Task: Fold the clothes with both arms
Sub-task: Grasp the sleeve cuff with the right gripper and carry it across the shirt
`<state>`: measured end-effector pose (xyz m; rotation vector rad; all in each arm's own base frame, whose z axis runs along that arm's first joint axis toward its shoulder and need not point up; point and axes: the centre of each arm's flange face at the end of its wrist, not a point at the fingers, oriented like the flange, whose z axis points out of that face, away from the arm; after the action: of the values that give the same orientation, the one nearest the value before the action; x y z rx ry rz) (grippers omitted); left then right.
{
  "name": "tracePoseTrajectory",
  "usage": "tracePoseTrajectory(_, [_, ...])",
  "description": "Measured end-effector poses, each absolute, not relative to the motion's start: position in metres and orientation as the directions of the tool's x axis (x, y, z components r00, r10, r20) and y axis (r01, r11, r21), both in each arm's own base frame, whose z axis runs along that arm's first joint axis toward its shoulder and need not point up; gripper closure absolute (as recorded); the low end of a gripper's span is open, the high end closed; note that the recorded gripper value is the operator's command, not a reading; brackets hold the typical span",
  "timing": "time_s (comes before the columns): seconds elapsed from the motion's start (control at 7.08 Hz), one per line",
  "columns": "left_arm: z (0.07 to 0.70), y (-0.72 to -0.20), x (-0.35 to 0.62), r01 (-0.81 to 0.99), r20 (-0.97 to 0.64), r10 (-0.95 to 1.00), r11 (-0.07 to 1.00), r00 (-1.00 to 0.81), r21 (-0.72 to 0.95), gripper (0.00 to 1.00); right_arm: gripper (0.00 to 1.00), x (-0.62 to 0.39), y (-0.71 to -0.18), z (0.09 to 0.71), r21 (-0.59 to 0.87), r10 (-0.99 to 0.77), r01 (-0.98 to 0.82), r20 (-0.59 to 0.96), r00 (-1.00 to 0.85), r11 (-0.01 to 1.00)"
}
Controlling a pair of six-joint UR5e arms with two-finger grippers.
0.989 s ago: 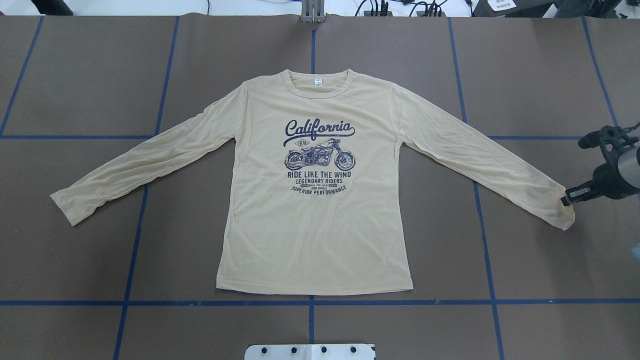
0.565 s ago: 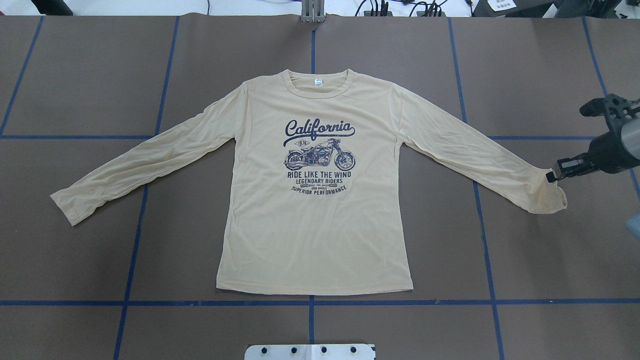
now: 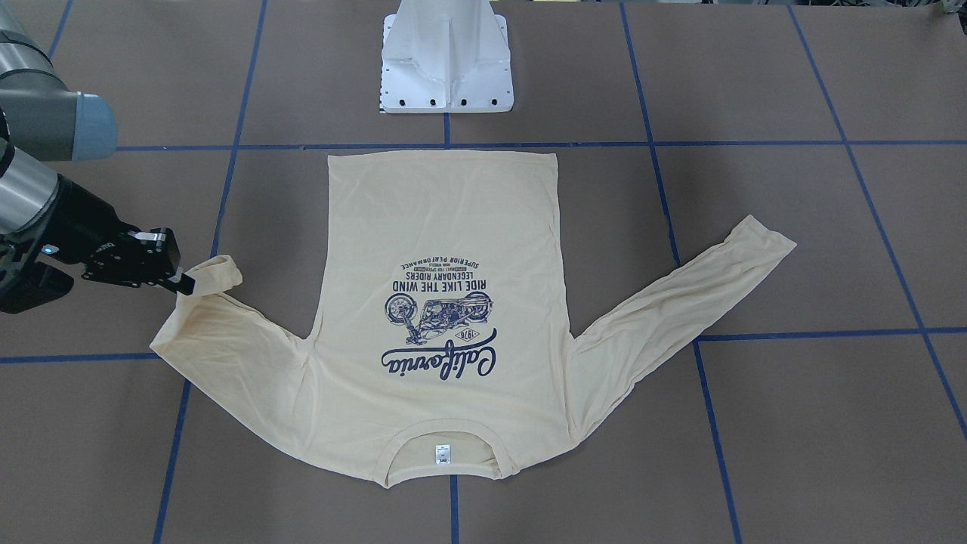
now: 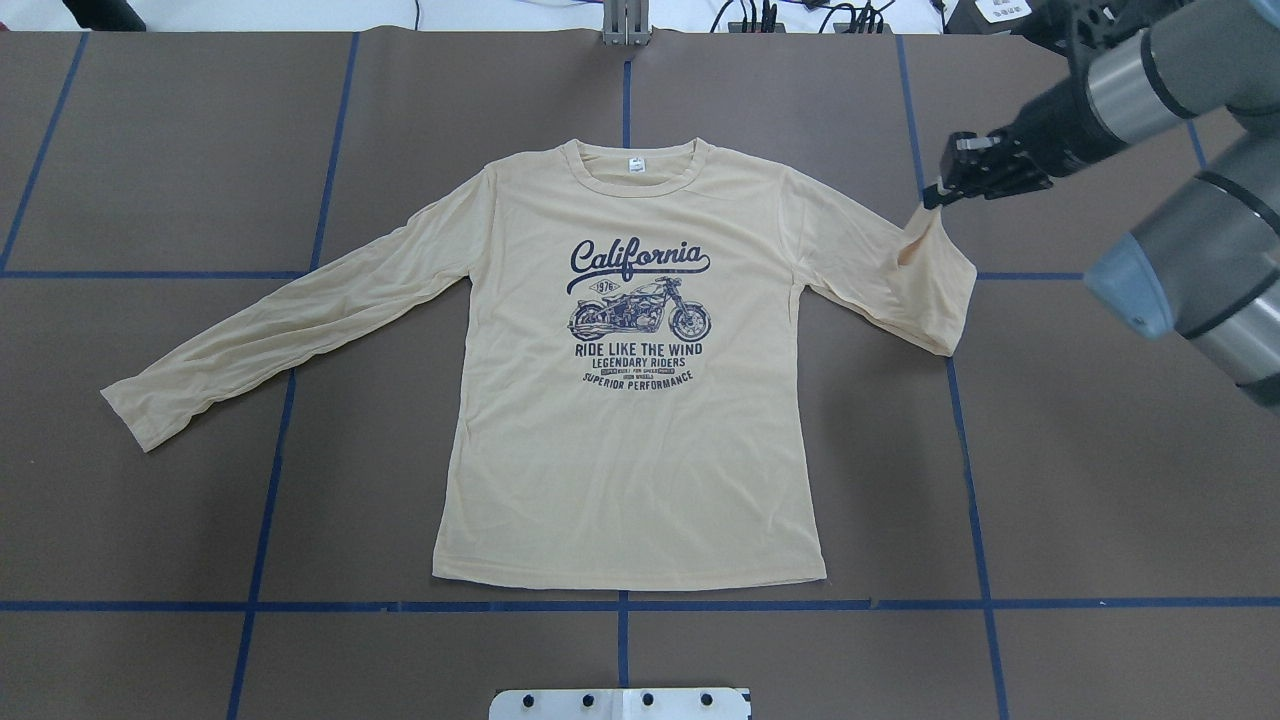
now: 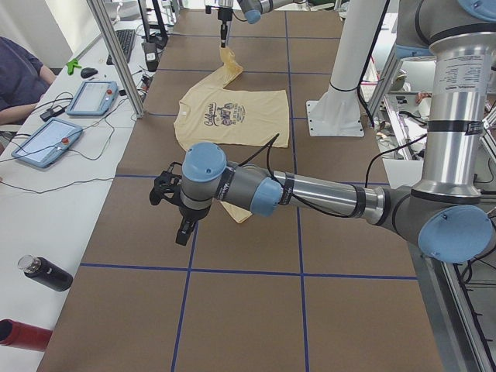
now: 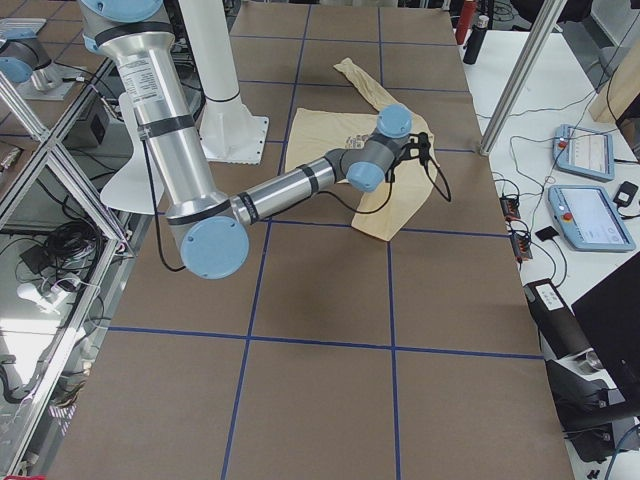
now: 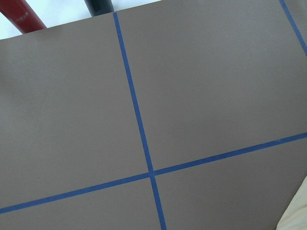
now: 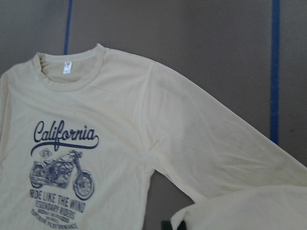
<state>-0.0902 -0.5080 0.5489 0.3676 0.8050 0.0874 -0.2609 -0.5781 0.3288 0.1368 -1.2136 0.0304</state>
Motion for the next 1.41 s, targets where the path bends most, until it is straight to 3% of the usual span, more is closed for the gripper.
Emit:
tracePoseTrajectory(0.85, [0.557, -0.51, -0.09, 0.067, -0.691, 0.195, 0.94, 0.696, 0.333, 0.0, 1.0, -0.362, -0.64, 0.091, 0.194, -0.159, -0.133, 0.96, 0.231, 0.972])
tracePoseTrajectory(1.13, [0.557, -0.516, -0.091, 0.084, -0.699, 0.173, 0.945, 0.694, 0.317, 0.0, 1.0, -0.461, -0.639, 0.056, 0.213, -0.156, -0.173, 0.944, 0.292, 0.962])
tracePoseTrajectory(1.41, [0.553, -0.521, -0.089, 0.102, -0.708, 0.153, 0.947, 0.69, 0.304, 0.0, 1.0, -0.536, -0.621, 0.06, 0.234, -0.142, -0.217, 0.919, 0.368, 0.948])
